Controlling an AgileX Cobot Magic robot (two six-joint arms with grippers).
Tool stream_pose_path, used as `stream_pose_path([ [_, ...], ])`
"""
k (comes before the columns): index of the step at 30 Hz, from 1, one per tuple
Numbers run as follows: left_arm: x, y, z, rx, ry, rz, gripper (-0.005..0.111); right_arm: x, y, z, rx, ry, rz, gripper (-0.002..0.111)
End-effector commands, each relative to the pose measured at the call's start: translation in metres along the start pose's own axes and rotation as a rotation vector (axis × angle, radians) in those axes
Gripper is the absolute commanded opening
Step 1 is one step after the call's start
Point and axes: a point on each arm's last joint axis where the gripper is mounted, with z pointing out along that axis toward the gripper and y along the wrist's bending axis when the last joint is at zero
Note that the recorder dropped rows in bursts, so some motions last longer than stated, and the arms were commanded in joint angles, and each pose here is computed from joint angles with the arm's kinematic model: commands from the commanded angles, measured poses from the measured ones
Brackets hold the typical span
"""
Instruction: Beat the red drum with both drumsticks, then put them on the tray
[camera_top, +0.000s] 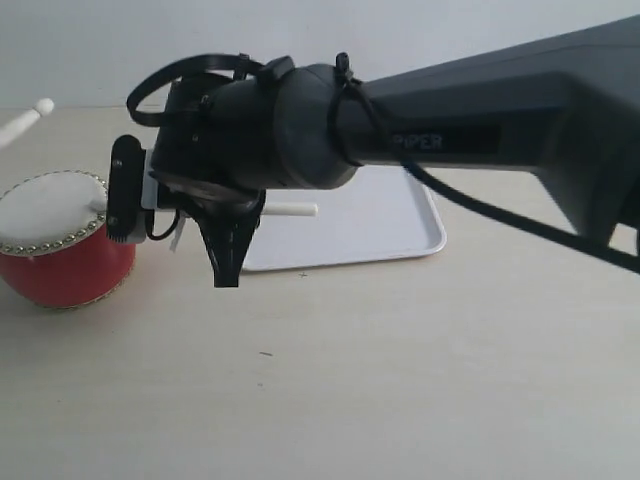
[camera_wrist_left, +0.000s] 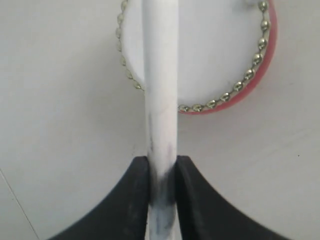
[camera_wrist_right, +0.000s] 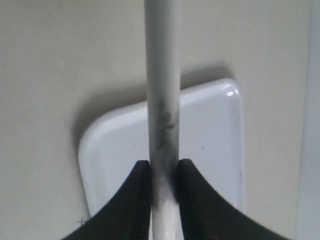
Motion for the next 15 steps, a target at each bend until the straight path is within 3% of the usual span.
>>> stream_pose_path([
  [1, 0.006, 0.002, -0.02, -0.024, -0.05, -0.022, 0.0, -0.003, -0.006, -0.003, 0.025, -0.02, 0.014, 0.0],
  [5, 0.01, 0.0, -0.011, -0.025, 0.018, -0.002, 0.0, -0.006, -0.029, -0.03, 0.073, -0.026, 0.092, 0.0],
  [11, 0.012, -0.013, 0.035, 0.042, 0.183, 0.041, 0.0, -0.006, -0.068, -0.086, 0.154, -0.086, 0.233, 0.0],
  [15, 0.01, -0.021, 0.061, 0.097, 0.302, 0.057, 0.0, -0.004, -0.075, -0.1, 0.173, -0.113, 0.278, 0.0],
])
